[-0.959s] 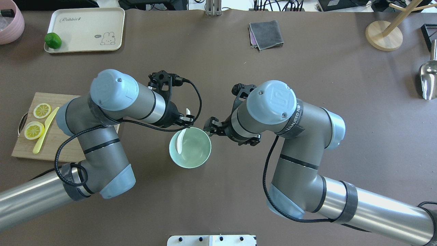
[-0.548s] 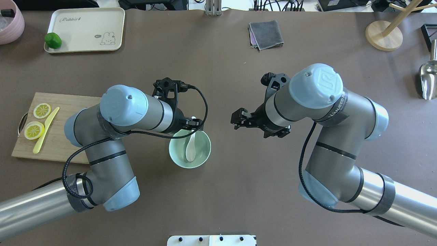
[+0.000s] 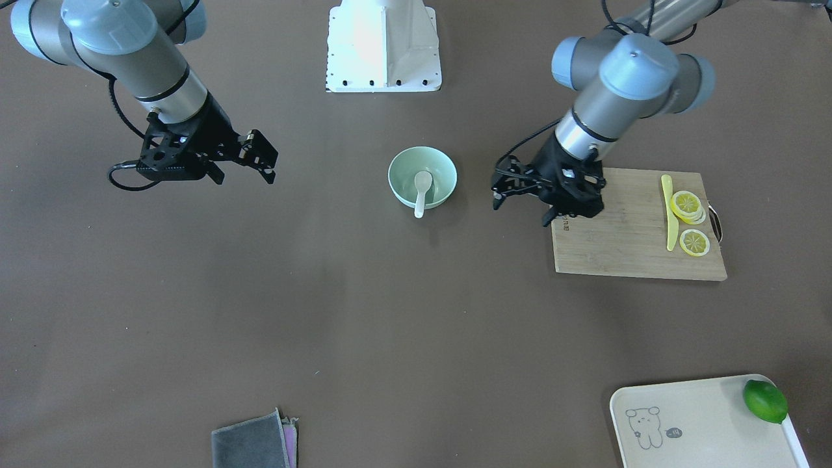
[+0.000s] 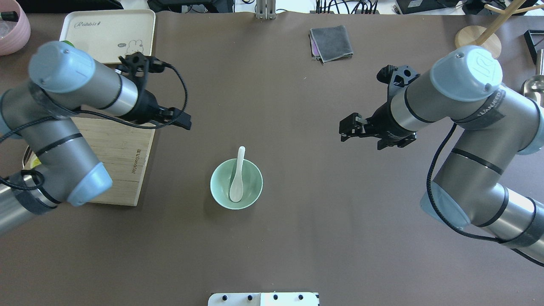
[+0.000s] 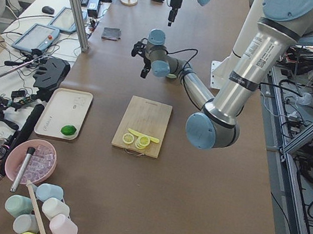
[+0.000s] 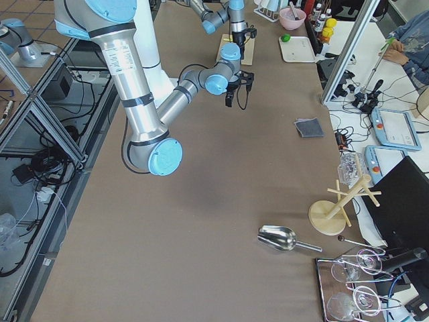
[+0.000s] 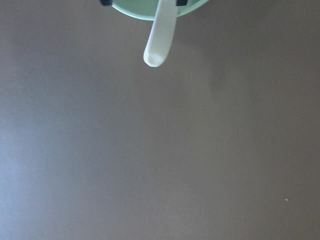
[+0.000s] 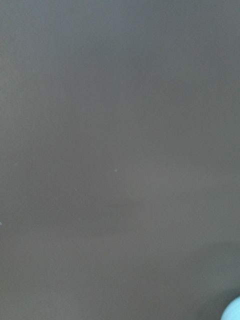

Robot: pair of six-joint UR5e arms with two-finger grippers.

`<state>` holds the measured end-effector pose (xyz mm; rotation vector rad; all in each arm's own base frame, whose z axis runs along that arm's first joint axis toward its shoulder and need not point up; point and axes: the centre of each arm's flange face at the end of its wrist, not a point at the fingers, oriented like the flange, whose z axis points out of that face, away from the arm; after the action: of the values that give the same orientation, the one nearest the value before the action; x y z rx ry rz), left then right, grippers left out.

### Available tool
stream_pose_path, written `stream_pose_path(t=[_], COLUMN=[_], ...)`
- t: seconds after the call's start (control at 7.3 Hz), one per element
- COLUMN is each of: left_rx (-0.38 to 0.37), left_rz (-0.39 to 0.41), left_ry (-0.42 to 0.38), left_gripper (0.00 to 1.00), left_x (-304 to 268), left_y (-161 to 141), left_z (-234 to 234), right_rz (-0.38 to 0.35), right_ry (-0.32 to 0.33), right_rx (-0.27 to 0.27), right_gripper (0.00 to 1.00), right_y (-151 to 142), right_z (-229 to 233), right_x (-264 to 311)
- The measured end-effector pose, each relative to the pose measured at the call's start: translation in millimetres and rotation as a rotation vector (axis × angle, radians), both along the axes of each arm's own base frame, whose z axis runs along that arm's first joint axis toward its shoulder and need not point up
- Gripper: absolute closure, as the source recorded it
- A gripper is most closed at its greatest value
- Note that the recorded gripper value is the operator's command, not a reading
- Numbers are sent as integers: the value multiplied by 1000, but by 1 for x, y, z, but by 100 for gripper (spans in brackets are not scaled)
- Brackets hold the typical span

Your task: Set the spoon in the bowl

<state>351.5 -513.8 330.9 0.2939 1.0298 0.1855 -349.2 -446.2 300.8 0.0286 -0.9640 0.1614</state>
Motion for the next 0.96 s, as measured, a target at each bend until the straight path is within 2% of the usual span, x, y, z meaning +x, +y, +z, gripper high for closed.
stream_pose_path(t=[0.27, 0.41, 0.68, 0.96], left_rx=[46, 49, 23, -31], left_rz=[78, 103, 76, 31], left_ry=[-97, -134, -171, -169], left_gripper=[2, 2, 2, 2], left_x=[-116, -169, -259, -307], left_y=[-26, -25, -8, 14], left_z=[88, 131, 198, 231], right_rz=[-24, -44, -75, -97], right_ry=[70, 103, 141, 170], right_rx=[67, 98, 133, 162], right_gripper=[0, 0, 0, 0], right_y=[-4, -5, -8, -9], right_z=[48, 71, 107, 140], right_x=[54, 81, 131, 184])
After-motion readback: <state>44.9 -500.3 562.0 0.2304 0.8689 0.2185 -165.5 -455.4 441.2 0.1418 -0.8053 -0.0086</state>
